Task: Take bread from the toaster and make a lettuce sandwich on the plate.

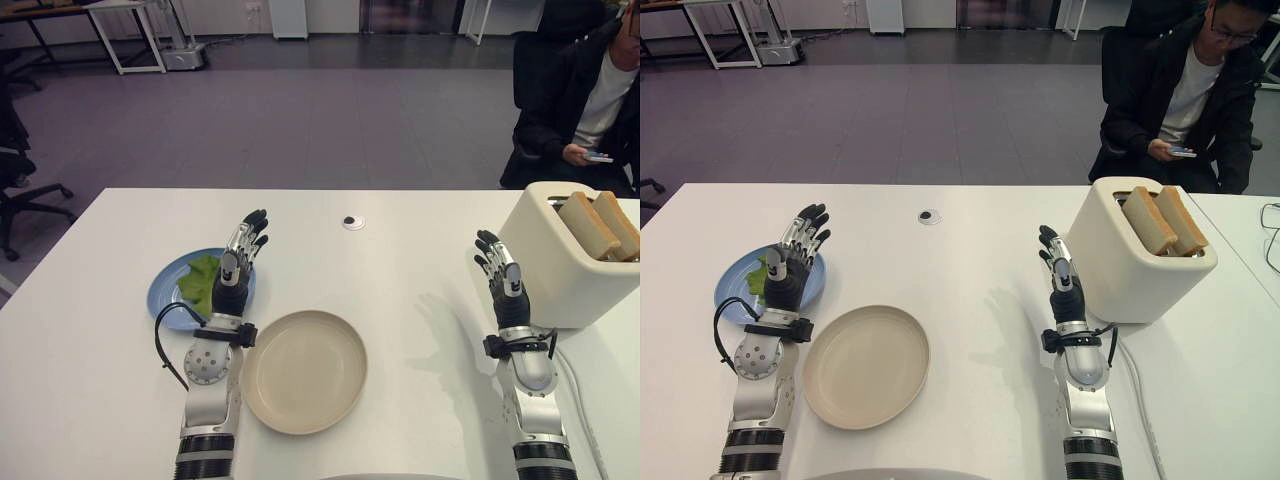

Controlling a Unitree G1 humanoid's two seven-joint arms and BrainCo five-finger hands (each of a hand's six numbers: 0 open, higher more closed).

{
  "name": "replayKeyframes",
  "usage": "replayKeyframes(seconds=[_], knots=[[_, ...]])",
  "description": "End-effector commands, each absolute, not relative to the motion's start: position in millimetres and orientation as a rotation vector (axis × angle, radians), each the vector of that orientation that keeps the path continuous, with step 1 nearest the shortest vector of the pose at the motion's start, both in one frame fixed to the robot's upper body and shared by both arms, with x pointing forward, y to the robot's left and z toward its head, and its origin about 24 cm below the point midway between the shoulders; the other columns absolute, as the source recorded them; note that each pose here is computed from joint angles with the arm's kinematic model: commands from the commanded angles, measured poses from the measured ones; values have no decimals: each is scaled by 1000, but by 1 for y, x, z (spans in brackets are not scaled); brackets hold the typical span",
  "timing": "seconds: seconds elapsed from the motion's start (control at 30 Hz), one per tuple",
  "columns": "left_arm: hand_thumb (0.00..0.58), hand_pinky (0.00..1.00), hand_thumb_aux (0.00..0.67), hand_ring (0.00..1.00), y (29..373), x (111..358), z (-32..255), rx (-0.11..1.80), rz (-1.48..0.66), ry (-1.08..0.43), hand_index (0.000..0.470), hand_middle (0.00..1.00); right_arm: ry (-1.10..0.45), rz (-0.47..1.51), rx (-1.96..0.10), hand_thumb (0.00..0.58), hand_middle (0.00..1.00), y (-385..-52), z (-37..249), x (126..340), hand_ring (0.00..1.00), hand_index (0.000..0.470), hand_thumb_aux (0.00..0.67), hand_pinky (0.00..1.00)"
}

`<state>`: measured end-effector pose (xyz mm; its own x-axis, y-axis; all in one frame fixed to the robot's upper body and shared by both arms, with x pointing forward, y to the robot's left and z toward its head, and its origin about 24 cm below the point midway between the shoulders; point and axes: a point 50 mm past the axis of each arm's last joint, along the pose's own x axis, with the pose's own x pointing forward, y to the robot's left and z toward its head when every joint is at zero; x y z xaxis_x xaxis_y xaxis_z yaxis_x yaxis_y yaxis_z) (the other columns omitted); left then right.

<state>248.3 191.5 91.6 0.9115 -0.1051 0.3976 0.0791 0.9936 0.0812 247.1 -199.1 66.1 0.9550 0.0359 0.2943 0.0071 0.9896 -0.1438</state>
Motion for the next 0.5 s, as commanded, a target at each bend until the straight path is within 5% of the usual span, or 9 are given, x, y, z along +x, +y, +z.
replayKeyframes(seconds=[0.03, 0.5], knots=[[0, 0, 0, 0, 192, 253, 91, 82, -96, -411, 0, 0, -305, 6, -153, 0, 0, -203, 67, 251, 0, 0, 0, 0], [0, 0, 0, 0, 190, 250, 87, 72, -85, -413, 0, 0, -285, -16, -196, 0, 0, -204, 63, 253, 0, 0, 0, 0]])
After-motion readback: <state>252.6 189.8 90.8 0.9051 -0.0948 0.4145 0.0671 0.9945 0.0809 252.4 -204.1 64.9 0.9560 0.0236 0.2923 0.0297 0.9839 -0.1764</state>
